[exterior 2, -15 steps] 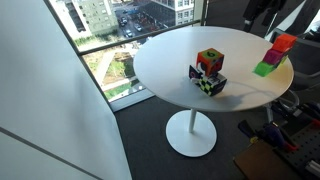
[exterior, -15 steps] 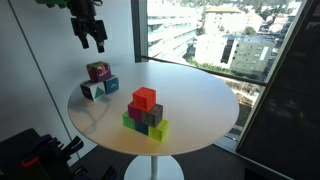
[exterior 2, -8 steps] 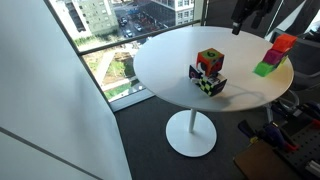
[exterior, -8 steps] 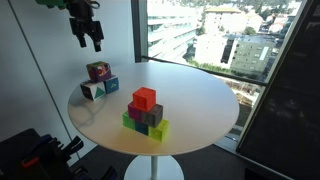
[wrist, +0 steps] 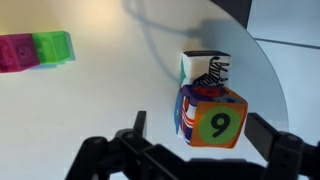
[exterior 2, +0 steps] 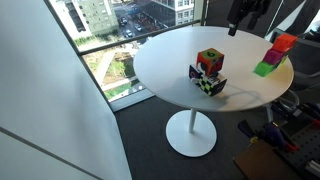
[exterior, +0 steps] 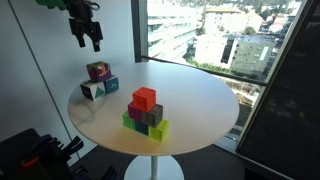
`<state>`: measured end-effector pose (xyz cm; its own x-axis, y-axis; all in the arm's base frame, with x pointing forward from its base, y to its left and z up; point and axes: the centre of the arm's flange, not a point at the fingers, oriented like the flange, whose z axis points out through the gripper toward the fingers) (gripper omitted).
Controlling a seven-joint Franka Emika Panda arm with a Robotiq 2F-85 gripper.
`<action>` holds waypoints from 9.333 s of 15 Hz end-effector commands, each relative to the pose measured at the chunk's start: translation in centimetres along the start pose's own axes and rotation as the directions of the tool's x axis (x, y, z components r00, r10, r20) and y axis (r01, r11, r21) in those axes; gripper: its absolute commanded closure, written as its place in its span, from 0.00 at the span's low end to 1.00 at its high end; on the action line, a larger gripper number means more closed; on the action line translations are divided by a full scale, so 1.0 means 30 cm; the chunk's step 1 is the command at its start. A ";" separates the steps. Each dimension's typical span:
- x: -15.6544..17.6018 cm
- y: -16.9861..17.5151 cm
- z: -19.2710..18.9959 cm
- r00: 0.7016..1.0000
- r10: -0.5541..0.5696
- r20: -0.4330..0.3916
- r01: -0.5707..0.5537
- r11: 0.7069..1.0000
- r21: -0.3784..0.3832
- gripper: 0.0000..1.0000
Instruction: Put the orange plush block on the table
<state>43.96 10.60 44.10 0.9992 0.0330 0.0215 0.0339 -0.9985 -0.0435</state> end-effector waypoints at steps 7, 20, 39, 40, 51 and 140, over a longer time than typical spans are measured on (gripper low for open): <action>0.022 -0.006 0.025 1.000 0.005 0.007 -0.005 1.000 -0.007 0.00; 0.072 -0.114 0.111 0.999 -0.043 -0.009 0.043 0.999 -0.021 0.00; 0.187 -0.204 0.235 0.999 -0.018 0.026 0.020 0.998 -0.059 0.00; 0.189 -0.211 0.239 1.000 -0.015 0.026 0.016 0.998 -0.062 0.00; 0.194 -0.234 0.283 1.000 -0.008 0.022 0.012 0.990 -0.141 0.00; 0.079 0.173 0.364 0.998 -0.063 0.002 0.063 0.994 -0.094 0.89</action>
<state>47.64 7.03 33.41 0.9976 0.0687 -0.0041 0.0688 -0.9951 0.0716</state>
